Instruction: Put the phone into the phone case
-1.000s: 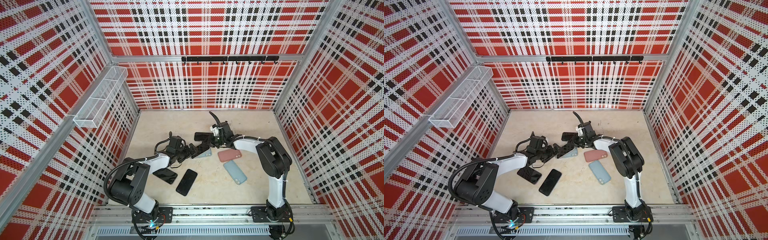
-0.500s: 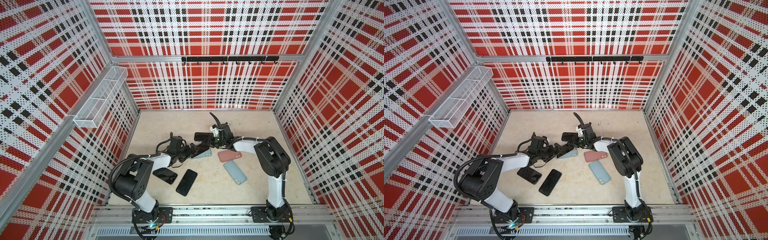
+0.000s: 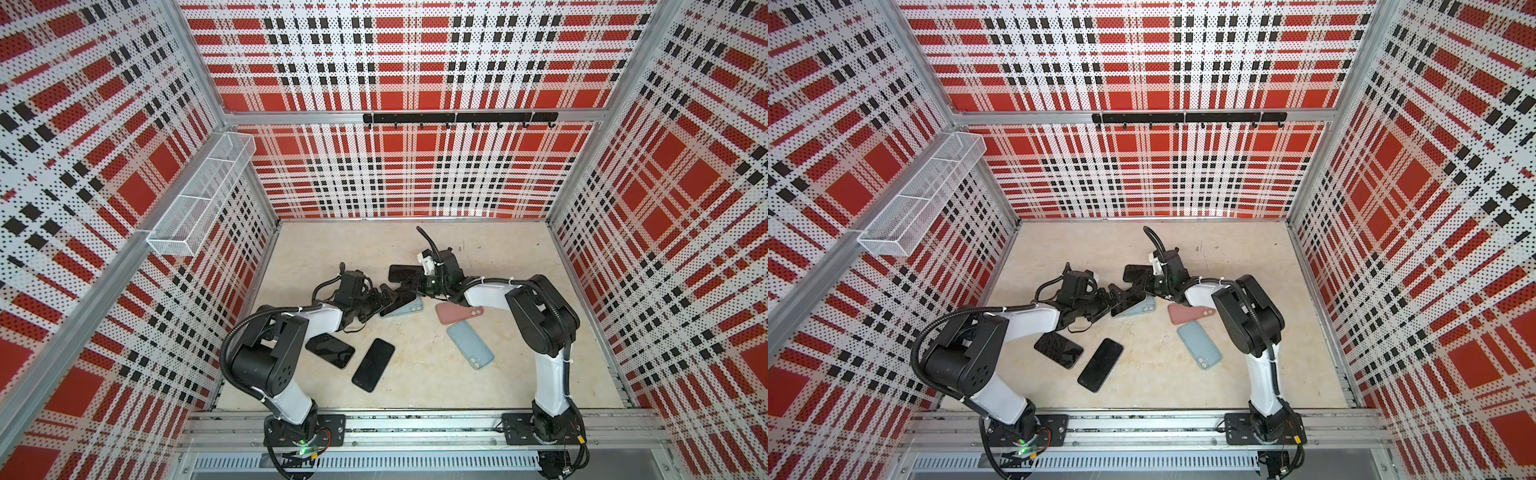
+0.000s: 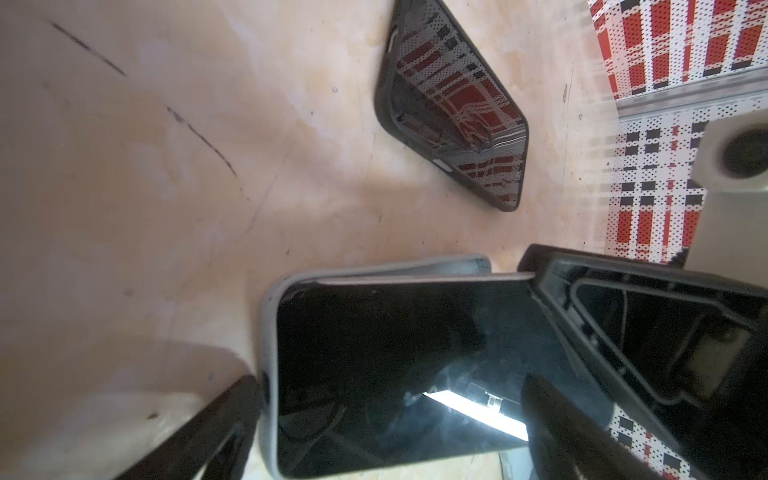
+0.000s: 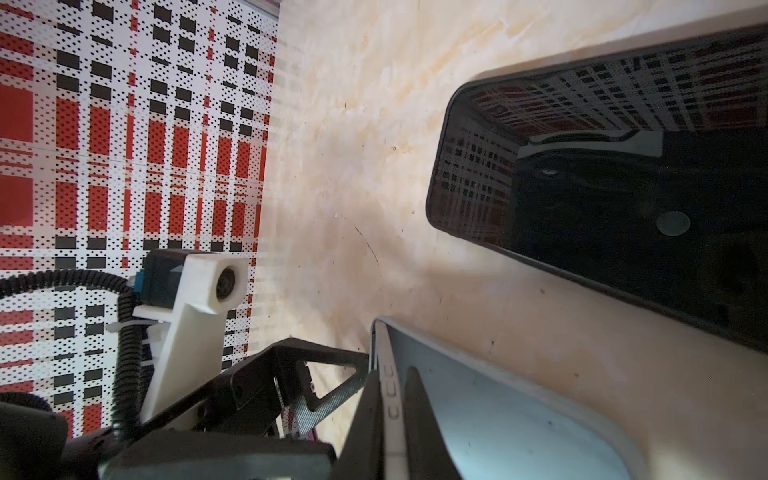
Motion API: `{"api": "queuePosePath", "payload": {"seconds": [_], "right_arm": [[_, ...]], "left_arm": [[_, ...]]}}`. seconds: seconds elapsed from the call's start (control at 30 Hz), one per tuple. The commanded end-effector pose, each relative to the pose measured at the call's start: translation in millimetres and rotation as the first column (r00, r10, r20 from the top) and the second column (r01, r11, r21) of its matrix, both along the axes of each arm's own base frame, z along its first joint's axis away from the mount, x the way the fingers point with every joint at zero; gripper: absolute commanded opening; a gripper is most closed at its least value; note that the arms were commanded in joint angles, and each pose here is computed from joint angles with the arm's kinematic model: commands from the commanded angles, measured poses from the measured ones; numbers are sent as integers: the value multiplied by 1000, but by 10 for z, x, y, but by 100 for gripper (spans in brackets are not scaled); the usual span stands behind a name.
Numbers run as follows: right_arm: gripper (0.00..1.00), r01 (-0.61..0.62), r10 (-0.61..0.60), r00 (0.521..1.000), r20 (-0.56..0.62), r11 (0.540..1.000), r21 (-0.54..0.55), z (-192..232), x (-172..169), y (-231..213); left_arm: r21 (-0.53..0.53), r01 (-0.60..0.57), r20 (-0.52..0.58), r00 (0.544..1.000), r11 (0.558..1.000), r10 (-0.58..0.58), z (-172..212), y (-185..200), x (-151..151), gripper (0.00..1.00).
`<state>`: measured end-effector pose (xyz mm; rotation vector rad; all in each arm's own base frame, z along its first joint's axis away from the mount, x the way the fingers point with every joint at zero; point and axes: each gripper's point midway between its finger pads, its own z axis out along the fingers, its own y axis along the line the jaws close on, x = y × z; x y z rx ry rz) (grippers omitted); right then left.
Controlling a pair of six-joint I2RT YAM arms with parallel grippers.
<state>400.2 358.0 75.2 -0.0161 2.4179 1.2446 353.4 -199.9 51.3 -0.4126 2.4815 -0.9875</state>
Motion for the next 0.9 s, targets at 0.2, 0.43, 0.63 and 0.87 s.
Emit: {"api": "queuePosePath", "payload": {"seconds": [0.2,0.43,0.63,0.87], "right_arm": [[14,23,-35,998,-48,971,-239,-754,-307,-272],[35,44,-41,999,14,956,-289,-599,-283,-333],[41,61,-45,997,61,955,-291,-399,-211,-327],[43,49,-26,995,96,966,-253,-143,-153,-239]], "left_arm": [[8,-18,-13,1000,1000,18,31,44,-16,100],[30,-18,-5,1000,999,18,63,72,-22,100],[24,-18,4,1000,1000,18,107,64,-7,100],[20,-18,14,1000,1000,18,166,52,25,100]]}}
